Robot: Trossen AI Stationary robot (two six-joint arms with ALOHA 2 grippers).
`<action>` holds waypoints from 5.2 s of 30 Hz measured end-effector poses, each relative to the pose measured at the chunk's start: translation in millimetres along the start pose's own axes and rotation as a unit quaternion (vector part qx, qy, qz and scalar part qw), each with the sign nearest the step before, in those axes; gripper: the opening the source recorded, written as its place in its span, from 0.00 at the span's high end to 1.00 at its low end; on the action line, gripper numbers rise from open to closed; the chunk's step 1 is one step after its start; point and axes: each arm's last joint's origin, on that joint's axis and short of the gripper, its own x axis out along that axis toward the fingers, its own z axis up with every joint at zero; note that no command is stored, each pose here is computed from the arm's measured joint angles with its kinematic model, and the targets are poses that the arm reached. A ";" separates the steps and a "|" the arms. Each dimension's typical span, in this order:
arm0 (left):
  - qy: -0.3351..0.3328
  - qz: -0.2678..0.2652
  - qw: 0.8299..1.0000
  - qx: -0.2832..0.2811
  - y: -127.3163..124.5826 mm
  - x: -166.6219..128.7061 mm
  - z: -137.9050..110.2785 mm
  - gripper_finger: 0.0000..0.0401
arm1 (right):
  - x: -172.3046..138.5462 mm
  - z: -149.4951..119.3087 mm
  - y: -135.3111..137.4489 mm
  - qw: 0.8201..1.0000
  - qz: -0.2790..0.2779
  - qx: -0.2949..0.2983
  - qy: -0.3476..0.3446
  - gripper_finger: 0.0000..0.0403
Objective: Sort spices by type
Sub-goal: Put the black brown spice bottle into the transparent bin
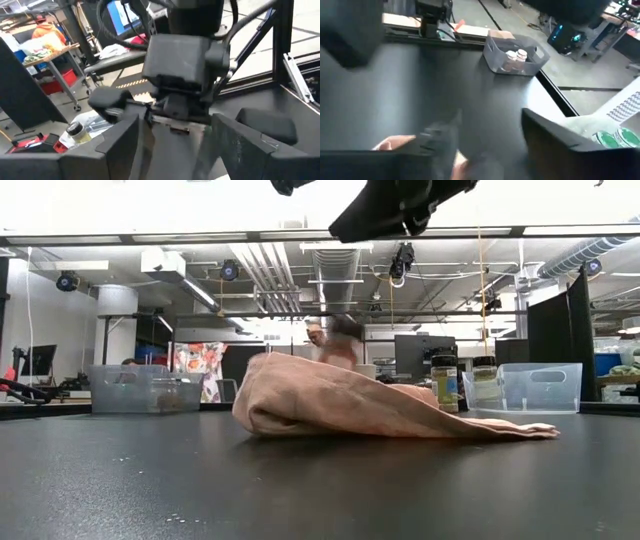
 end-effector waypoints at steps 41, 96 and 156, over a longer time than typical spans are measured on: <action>0.206 0.199 0.943 -0.172 19.7 -88.3 -67.7 0.41 | 95.6 -21.7 -60.2 0.958 -0.048 0.228 0.166 0.98; 0.085 0.199 0.969 -0.121 15.2 -141.4 -49.7 0.41 | 84.1 17.0 -6.4 0.950 -0.080 0.146 0.263 0.60; -0.200 -0.103 0.971 -0.084 -27.5 -7.1 -72.4 0.48 | 1.3 -41.9 66.5 0.971 -0.005 -0.008 -0.238 0.51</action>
